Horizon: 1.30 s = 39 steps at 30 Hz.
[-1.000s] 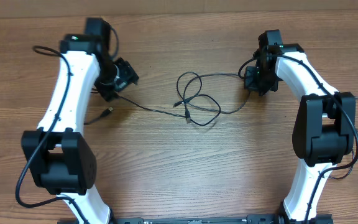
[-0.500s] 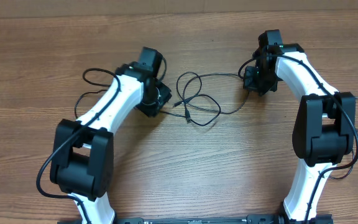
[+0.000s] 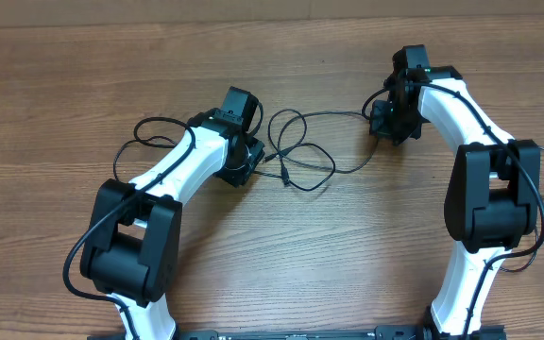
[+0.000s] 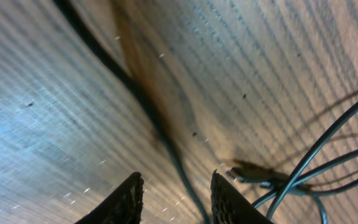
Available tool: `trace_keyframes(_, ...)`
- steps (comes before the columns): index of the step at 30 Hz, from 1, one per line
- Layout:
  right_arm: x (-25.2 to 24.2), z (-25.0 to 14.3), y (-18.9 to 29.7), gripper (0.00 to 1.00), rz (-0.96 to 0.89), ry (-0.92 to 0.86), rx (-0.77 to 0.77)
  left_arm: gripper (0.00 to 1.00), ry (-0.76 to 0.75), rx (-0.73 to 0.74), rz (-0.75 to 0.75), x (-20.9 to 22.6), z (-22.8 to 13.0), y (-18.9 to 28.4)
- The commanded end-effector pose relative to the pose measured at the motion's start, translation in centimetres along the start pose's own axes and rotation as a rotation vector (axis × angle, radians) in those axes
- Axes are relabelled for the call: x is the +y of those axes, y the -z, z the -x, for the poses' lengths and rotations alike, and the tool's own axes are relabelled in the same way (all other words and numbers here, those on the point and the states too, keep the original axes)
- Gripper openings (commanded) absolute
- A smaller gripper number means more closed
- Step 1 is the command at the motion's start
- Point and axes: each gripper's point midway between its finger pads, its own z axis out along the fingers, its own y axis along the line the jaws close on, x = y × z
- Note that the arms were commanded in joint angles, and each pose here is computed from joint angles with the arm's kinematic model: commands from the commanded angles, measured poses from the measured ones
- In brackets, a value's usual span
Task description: Untangle cables
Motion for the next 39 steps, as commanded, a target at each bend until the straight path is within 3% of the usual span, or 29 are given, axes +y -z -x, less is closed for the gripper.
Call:
trace_keyframes(1,0.0,0.4,1.1,0.04,0.012,-0.015,-0.028,0.34,0.03,-0.003,0.048,1.0,0.0,-2.3)
trace_keyframes(8,0.0,0.4,1.1,0.05,0.012,-0.014,-0.029,0.29,0.054,0.031,0.131,2.9,-0.5,-4.2)
trace_keyframes(10,0.0,0.4,1.1,0.04,0.012,-0.014,-0.029,0.2,0.048,0.027,0.14,3.1,-0.4,-4.2)
trace_keyframes(12,0.0,0.4,1.1,0.04,0.012,-0.014,-0.028,0.04,0.024,0.028,0.14,3.1,-0.2,-4.2)
trace_keyframes(14,0.0,0.4,1.1,0.05,0.012,-0.014,-0.029,0.04,-0.022,0.03,0.139,3.2,0.0,-4.2)
trace_keyframes(17,0.0,0.4,1.1,0.04,0.012,-0.014,-0.029,0.04,-0.288,0.06,0.125,3.2,0.7,-3.9)
trace_keyframes(19,0.0,0.4,1.1,0.04,0.012,-0.014,-0.029,0.04,-0.366,0.099,0.116,3.3,0.8,-3.1)
trace_keyframes(22,0.0,0.5,1.1,0.04,0.012,-0.014,-0.031,0.04,-0.421,0.098,0.132,3.9,2.3,-1.0)
trace_keyframes(27,0.0,0.5,1.1,0.05,0.012,-0.014,-0.032,0.04,-0.461,-0.033,0.201,5.4,7.0,4.2)
trace_keyframes(33,0.0,0.5,1.1,0.04,0.012,-0.014,-0.032,0.04,-0.348,-0.247,0.297,8.9,13.1,13.0)
trace_keyframes(39,0.0,0.5,1.1,0.05,0.012,-0.014,-0.032,0.04,-0.208,-0.384,0.185,10.7,16.1,20.4)
